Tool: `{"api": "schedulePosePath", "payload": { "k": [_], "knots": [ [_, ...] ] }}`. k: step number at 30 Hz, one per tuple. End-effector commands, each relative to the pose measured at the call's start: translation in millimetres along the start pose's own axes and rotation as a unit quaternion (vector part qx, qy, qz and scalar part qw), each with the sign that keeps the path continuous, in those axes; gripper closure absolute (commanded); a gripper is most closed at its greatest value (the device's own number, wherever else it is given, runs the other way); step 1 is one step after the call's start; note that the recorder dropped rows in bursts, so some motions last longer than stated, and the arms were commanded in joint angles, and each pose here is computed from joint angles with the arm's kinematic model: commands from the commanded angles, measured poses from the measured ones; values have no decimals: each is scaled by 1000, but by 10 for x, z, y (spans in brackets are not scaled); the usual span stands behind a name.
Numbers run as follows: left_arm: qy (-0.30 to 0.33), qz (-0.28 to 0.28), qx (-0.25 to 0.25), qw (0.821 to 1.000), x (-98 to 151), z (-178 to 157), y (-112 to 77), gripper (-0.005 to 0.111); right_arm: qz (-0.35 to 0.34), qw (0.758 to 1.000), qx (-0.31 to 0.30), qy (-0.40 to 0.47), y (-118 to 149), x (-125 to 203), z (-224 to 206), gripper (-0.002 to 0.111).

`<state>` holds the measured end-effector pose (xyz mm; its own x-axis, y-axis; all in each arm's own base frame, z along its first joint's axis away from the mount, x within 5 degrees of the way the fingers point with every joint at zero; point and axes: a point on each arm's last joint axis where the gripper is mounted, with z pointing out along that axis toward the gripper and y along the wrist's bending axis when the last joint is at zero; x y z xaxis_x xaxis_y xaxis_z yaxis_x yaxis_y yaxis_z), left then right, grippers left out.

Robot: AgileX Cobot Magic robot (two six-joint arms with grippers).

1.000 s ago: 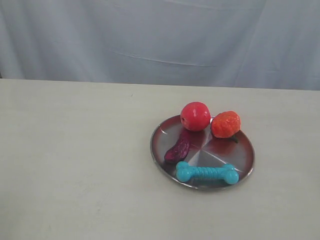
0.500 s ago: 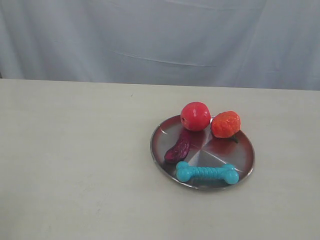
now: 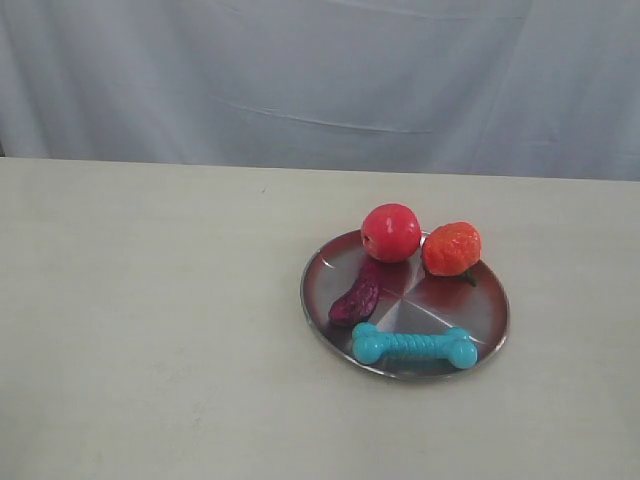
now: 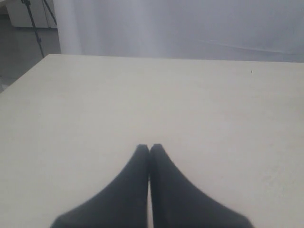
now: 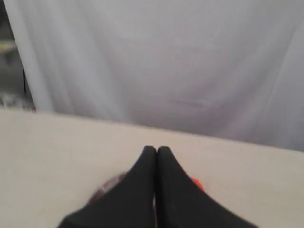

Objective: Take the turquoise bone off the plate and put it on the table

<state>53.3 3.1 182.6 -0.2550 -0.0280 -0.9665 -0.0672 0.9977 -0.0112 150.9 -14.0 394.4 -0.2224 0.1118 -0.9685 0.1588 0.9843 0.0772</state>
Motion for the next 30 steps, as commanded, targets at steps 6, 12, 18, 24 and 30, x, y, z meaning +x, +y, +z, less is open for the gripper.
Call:
{"api": "schedulePosePath", "payload": {
  "k": [6, 12, 18, 24, 30],
  "knots": [
    [-2, -6, -1, 1000, 3, 2, 1, 107, -195, 939, -30, 280, 282, -93, 962, 109],
    [-2, -6, -1, 1000, 3, 2, 1, 107, -267, 897, -87, 341, 392, 40, 1341, 109],
    [-2, -6, -1, 1000, 3, 2, 1, 107, -323, 846, -174, 387, 497, 304, 1570, 109],
    [-2, -6, -1, 1000, 3, 2, 1, 107, -326, 800, -233, 446, 576, 686, 1888, 109],
    [-2, -6, -1, 1000, 3, 2, 1, 107, -345, 774, -247, 470, 586, 1077, 2249, 109]
  ]
}}
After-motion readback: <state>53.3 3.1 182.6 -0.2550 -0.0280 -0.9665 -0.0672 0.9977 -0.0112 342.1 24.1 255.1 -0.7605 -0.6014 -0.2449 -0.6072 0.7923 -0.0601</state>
